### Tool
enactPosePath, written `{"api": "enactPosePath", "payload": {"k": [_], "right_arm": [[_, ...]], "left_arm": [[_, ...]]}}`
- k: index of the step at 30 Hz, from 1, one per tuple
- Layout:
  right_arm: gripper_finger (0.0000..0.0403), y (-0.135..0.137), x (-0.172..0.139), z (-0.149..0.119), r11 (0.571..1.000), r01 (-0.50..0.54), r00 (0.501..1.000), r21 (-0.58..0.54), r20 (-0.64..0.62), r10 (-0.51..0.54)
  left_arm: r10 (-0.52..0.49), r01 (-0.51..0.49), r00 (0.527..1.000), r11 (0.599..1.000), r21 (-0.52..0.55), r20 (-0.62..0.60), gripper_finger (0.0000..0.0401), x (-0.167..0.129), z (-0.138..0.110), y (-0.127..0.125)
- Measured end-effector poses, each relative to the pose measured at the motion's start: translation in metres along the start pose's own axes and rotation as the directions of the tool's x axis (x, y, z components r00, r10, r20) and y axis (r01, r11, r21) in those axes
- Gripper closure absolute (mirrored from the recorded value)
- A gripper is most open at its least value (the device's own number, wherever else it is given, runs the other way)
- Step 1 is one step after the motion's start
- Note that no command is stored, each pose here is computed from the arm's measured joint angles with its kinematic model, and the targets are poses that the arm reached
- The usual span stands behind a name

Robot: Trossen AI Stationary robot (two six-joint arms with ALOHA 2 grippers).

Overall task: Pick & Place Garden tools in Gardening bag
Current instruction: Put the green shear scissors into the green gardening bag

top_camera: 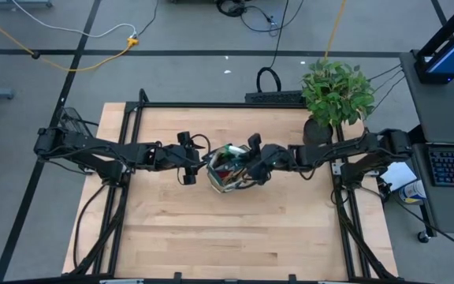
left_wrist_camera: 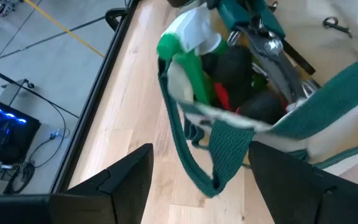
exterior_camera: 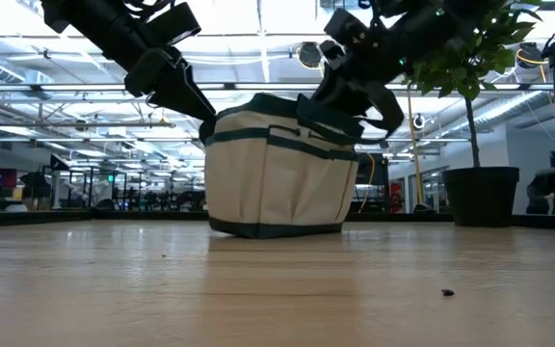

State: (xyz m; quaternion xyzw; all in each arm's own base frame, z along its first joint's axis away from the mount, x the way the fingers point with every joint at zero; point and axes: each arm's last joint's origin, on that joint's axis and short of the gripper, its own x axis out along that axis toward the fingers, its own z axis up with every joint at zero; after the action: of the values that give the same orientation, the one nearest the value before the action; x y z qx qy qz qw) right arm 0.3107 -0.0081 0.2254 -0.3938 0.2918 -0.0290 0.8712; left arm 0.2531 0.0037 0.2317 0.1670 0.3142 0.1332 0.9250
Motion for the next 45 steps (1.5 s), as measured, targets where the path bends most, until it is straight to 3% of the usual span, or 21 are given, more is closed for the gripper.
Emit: {"api": "enactPosePath", "payload": {"k": [2, 9, 24, 29, 33, 37, 45], "right_arm": [[0.0353, -0.002, 0.000, 0.002, 1.000, 0.000, 0.999, 0.006, 0.035, 0.000], [0.0323, 0.005, 0.005, 0.000, 0.987, -0.160, 0.979, -0.002, 0.131, 0.159], [0.0229, -0.004, 0.001, 0.006, 0.997, -0.073, 0.984, 0.013, 0.163, 0.070], [0.0227, -0.012, -0.001, 0.009, 0.998, 0.040, 0.987, 0.053, 0.156, -0.048], [0.0237, -0.010, 0.000, 0.009, 0.996, -0.051, 0.976, 0.079, 0.215, 0.033], [0.0240, -0.002, 0.007, 0.005, 0.989, -0.119, 0.975, 0.087, 0.198, 0.100], [0.0241, 0.004, 0.018, -0.004, 0.980, -0.138, 0.985, 0.143, 0.124, 0.120]], "left_arm": [[0.000, 0.000, 1.000, 1.000, 0.001, 0.001, 0.0132, 0.000, 0.000, 0.000], [0.000, 0.000, 1.000, 1.000, -0.003, 0.002, 0.0132, 0.000, 0.000, 0.000], [-0.006, 0.006, 1.000, 1.000, -0.004, 0.005, 0.0132, 0.000, 0.000, 0.000], [-0.006, 0.006, 1.000, 1.000, -0.004, 0.005, 0.0132, 0.000, 0.000, 0.000], [-0.006, 0.006, 1.000, 1.000, 0.000, 0.005, 0.0132, 0.000, 0.000, 0.000], [-0.002, 0.002, 1.000, 1.000, 0.014, 0.023, 0.0132, 0.000, 0.002, 0.000], [0.008, -0.015, 0.991, 0.998, 0.056, 0.136, 0.0132, -0.002, 0.014, 0.000]]}}
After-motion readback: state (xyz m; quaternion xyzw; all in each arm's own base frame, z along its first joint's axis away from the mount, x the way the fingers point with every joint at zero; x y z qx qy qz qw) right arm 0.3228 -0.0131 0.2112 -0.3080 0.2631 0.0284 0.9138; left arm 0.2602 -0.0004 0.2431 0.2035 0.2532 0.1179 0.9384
